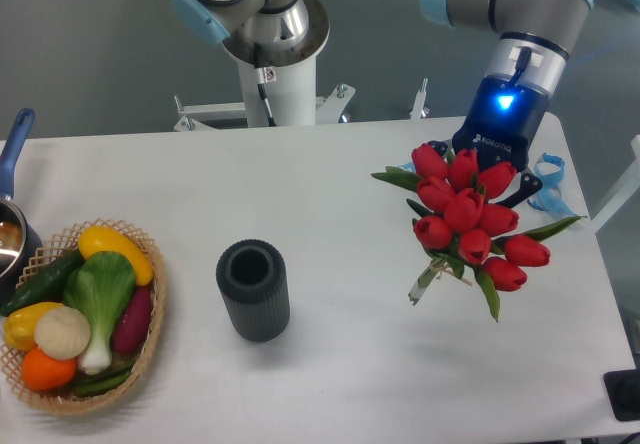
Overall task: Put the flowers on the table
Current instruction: 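Hold the red tulip bunch in the gripper and begin moving it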
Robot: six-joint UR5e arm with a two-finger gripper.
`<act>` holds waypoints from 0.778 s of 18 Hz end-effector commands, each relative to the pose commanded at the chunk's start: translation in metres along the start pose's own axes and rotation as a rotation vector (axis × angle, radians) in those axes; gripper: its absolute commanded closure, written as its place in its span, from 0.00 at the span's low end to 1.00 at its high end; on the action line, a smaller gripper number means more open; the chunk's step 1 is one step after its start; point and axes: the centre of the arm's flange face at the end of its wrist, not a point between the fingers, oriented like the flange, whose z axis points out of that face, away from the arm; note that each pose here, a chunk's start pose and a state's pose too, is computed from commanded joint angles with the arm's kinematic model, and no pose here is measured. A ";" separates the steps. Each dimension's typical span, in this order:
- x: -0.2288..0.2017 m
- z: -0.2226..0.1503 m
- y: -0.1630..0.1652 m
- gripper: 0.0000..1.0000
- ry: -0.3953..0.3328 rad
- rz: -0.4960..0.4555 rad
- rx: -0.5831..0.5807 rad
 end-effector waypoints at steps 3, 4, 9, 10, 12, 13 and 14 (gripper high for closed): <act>0.004 0.000 0.002 0.77 -0.005 0.003 -0.022; 0.003 -0.001 0.001 0.77 -0.012 0.004 -0.031; 0.008 -0.008 0.003 0.78 -0.055 0.015 -0.129; 0.007 -0.009 0.003 0.77 -0.068 0.020 -0.161; 0.009 -0.007 0.006 0.78 -0.084 0.025 -0.217; 0.010 -0.004 0.003 0.78 -0.089 0.035 -0.242; 0.012 -0.001 0.001 0.78 -0.096 0.043 -0.274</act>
